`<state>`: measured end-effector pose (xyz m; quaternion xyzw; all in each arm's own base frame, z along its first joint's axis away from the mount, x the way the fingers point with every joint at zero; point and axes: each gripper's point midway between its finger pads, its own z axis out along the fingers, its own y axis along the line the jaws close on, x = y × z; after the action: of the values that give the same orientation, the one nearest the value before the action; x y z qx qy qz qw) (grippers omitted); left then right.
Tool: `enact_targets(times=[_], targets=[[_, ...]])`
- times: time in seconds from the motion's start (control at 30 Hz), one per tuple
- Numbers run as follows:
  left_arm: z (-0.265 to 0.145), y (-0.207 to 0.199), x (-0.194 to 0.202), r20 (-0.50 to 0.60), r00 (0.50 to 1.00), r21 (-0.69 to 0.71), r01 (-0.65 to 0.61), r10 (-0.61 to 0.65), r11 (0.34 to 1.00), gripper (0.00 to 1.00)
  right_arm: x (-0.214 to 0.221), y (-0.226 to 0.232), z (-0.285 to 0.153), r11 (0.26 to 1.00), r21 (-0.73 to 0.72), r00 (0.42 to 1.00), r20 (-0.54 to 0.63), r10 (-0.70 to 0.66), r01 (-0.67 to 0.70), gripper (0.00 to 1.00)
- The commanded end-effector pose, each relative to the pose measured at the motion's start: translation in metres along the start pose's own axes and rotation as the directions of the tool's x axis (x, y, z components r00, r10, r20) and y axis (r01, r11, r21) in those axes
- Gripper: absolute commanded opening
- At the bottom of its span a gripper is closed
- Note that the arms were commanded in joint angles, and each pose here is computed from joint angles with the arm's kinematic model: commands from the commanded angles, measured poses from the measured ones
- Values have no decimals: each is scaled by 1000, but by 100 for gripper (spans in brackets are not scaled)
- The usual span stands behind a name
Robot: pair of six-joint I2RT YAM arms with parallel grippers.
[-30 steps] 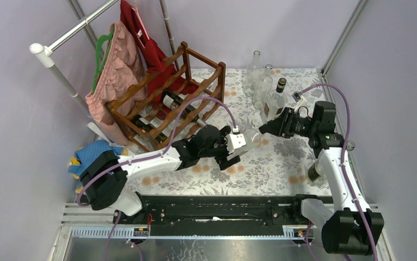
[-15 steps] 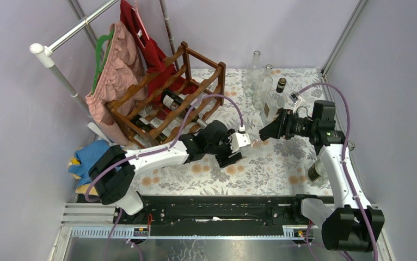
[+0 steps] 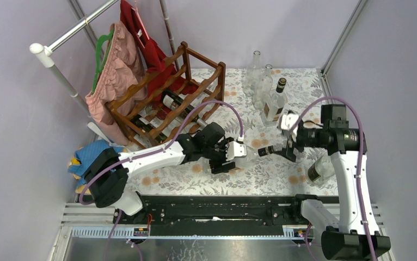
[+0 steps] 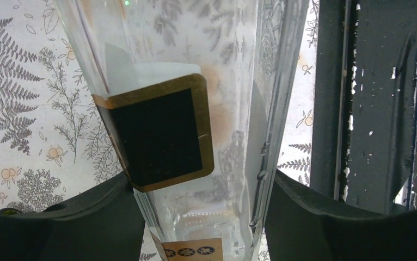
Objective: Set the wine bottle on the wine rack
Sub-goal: Pick up the wine bottle from the center of the board.
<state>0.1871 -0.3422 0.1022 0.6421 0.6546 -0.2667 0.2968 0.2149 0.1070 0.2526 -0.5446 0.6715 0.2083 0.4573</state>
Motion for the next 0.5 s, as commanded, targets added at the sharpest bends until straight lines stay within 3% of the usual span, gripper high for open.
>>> enact_targets(times=[0.0, 0.1, 0.27, 0.47], targets=[[-18, 6, -47, 146, 984, -14, -98, 99, 995, 0, -3, 49, -1, 911, -237, 941, 118, -317, 337, 97], [-18, 5, -47, 146, 984, -9, -99, 99, 995, 0, 1, 59, 9, 882, -329, 942, 132, -309, 336, 93], [-17, 5, -48, 147, 985, -2, -95, 95, 995, 0, 22, 56, 36, 865, -330, 918, 12, -395, 377, 89], [-16, 3, -48, 149, 985, 9, -91, 89, 996, 0, 39, 57, 57, 865, -341, 901, -102, -422, 367, 69]])
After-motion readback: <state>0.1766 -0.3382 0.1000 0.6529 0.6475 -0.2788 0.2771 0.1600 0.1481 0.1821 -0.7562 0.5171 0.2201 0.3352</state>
